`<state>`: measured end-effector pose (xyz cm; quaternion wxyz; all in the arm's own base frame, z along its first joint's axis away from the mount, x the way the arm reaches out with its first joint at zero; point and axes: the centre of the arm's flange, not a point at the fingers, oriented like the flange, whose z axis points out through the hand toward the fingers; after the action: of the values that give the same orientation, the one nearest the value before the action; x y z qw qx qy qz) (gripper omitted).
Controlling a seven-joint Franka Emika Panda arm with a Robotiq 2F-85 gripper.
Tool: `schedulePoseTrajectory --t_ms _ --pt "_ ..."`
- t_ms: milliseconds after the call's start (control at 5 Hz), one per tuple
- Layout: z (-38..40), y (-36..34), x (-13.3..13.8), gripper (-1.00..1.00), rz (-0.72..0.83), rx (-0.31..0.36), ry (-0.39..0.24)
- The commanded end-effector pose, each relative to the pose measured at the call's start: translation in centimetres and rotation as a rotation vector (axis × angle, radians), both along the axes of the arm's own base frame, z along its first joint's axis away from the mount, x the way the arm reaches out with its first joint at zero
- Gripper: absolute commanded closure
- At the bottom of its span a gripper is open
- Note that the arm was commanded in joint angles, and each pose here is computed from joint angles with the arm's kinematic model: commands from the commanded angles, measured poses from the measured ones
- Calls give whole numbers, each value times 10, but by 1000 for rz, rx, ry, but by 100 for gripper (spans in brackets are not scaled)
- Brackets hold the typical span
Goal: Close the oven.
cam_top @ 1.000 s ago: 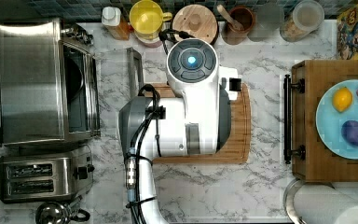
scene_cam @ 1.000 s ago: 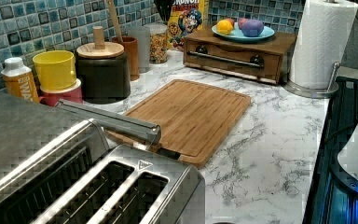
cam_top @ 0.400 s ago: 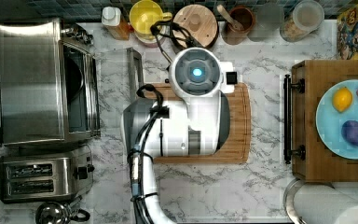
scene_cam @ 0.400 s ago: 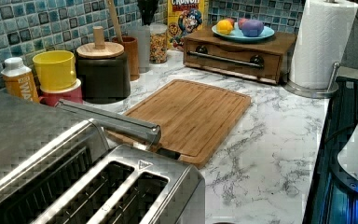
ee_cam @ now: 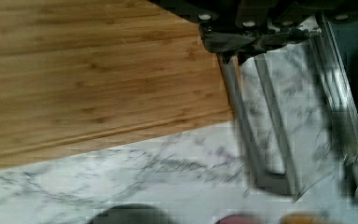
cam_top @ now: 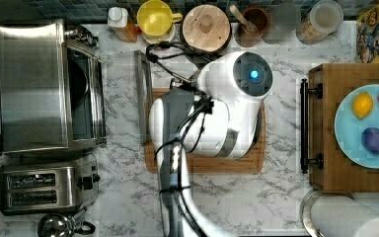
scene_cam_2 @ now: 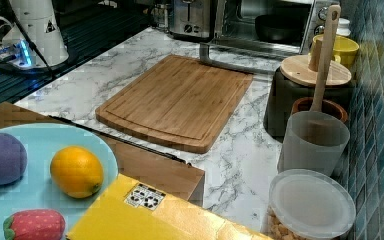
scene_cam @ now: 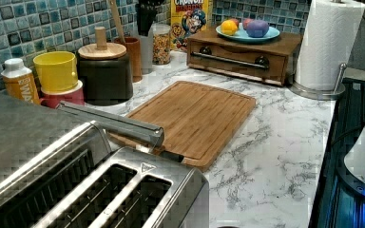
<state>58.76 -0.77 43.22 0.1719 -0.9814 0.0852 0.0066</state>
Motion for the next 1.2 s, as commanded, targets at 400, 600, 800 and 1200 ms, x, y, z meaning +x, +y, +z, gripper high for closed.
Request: schedulePoseTrajectory --t_ms 400,600,800,1200 --pt "-67 24 14 100 191 209 -215" --pt "-83 27 16 100 193 189 -281" --pt "-109 21 23 100 183 236 -321" --pt "-147 29 36 100 213 279 -349"
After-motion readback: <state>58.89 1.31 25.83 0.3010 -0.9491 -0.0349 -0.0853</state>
